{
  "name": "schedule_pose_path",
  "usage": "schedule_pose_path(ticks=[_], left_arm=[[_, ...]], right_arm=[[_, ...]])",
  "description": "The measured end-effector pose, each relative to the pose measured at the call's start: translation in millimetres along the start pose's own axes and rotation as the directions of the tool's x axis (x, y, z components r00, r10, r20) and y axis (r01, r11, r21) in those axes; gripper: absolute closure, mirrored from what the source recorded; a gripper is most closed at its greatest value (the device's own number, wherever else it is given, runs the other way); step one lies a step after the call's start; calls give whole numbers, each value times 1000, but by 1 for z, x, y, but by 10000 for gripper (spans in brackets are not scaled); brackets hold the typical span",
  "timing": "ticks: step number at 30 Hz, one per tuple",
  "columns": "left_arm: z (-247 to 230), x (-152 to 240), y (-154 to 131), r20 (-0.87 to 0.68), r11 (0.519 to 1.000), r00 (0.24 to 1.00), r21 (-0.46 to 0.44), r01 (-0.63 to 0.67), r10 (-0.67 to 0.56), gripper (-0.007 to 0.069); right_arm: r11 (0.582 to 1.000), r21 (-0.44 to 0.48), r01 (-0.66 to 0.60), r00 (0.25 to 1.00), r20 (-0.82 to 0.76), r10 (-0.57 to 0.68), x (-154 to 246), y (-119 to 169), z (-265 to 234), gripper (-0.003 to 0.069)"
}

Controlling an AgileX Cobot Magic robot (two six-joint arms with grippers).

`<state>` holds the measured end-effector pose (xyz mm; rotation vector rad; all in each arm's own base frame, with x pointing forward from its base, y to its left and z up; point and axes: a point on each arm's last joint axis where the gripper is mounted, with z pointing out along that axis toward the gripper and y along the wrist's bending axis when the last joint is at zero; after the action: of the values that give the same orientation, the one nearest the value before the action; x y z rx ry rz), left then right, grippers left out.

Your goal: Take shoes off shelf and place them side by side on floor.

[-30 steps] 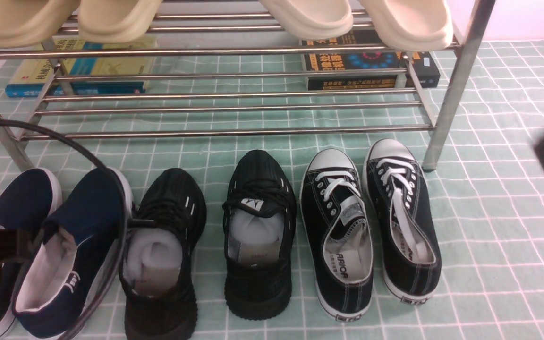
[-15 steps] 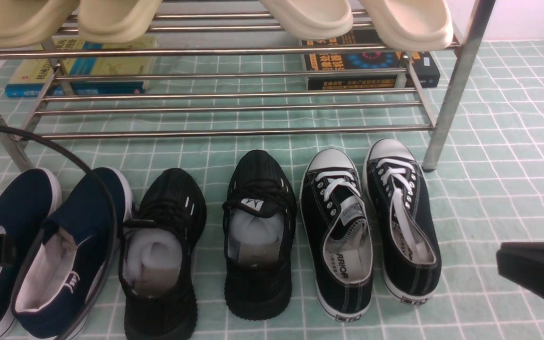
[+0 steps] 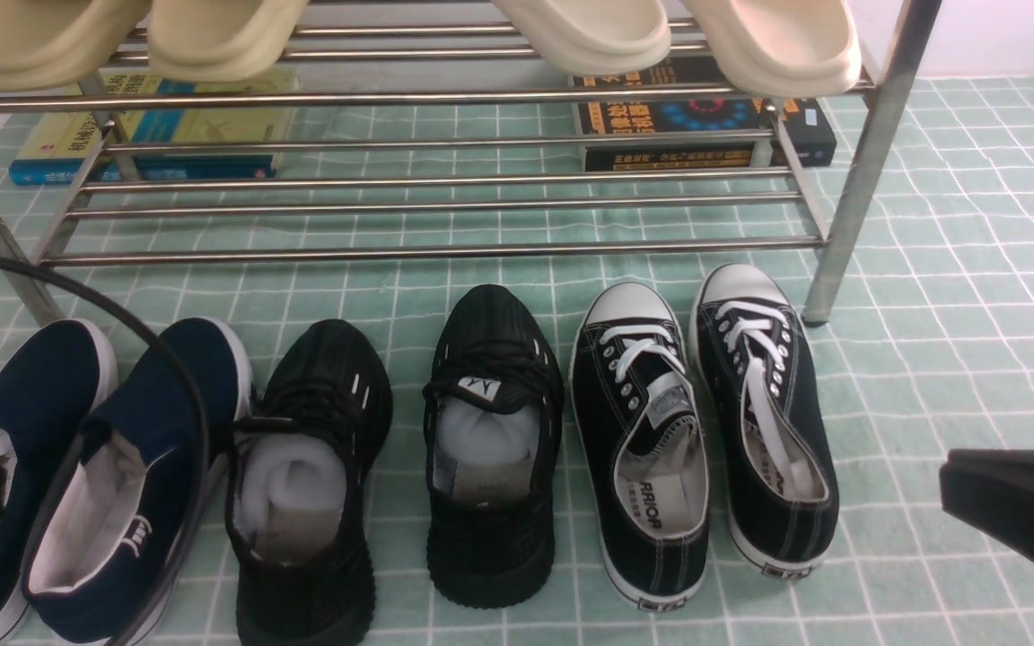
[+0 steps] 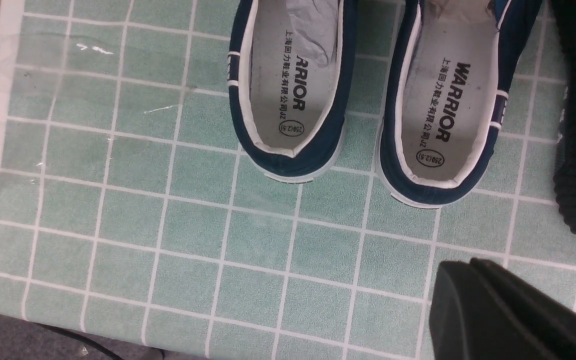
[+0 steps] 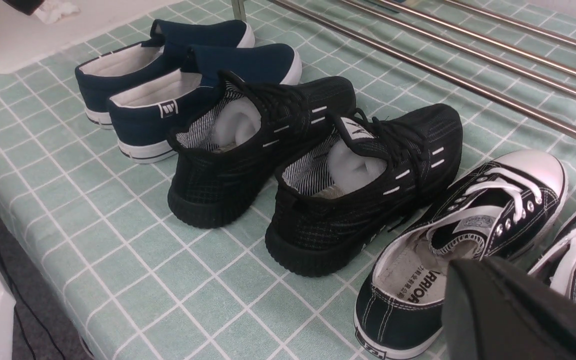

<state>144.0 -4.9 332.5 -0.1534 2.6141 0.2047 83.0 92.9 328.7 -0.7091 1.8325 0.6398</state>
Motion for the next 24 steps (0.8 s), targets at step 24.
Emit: schedule_pose_path(ticks=[24], left_arm=[[0,-1,2,7,1000,1000,-20,-8,8,610]], right_arm=[[806,562,-186,983,113,148,140,-53,-28,646]])
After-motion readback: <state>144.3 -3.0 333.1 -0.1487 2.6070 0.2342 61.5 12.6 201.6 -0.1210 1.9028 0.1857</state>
